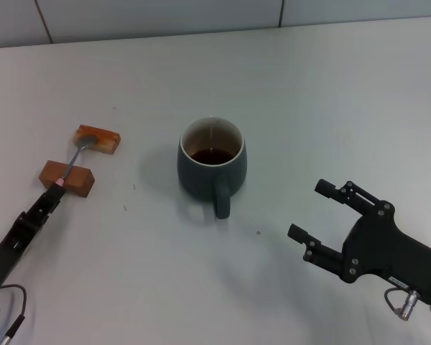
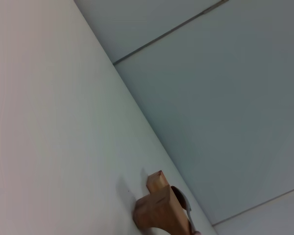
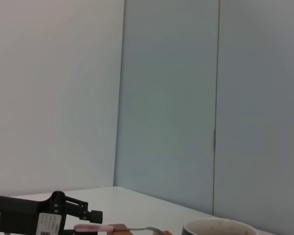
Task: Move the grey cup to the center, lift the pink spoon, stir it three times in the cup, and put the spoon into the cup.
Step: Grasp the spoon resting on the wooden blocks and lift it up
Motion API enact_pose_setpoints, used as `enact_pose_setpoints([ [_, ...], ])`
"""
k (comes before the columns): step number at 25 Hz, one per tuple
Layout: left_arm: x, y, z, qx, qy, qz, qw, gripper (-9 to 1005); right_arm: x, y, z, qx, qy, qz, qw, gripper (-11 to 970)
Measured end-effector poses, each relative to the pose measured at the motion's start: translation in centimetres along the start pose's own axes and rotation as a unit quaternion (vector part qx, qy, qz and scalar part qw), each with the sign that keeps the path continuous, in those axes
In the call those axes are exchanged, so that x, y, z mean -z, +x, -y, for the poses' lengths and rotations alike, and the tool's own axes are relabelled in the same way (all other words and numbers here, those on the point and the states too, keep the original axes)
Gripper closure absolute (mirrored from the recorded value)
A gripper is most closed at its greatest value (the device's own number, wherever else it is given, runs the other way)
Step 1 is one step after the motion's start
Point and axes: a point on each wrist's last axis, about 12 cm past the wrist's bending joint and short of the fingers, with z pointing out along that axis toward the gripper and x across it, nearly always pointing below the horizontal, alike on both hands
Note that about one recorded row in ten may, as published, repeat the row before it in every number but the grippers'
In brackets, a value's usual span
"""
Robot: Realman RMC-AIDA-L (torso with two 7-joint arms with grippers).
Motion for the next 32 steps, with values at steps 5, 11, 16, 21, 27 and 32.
enact_pose_setpoints([
  [5, 0.0, -0.01, 0.0, 0.001, 0.0, 0.001, 1.0, 598, 0.03, 0.0, 0.04, 0.001, 0.0, -0.001, 1.0, 198],
  [11, -0.05, 0.03, 0.03, 0.002, 0.001, 0.0, 1.0, 624, -0.01, 0.0, 0.03, 0.002, -0.004, -0.002, 1.0, 198],
  [16, -0.06, 0.06, 0.03, 0.006, 0.001, -0.002, 1.0, 641, -0.05, 0.0, 0.03, 0.002, -0.006, -0.002, 1.0, 198],
  [21, -0.1, 0.11, 0.04, 0.005, 0.001, -0.005, 1.0, 657, -0.05, 0.0, 0.02, 0.002, -0.006, -0.002, 1.0, 198],
  [27, -0.11, 0.19, -0.1, 0.012, -0.006, -0.008, 1.0, 722, -0.05, 0.0, 0.02, 0.002, -0.006, -0.002, 1.0, 198],
  [32, -0.11, 0.23, -0.09, 0.014, -0.006, -0.008, 1.0, 717, -0.05, 0.0, 0.02, 0.002, -0.006, -0.002, 1.0, 198],
])
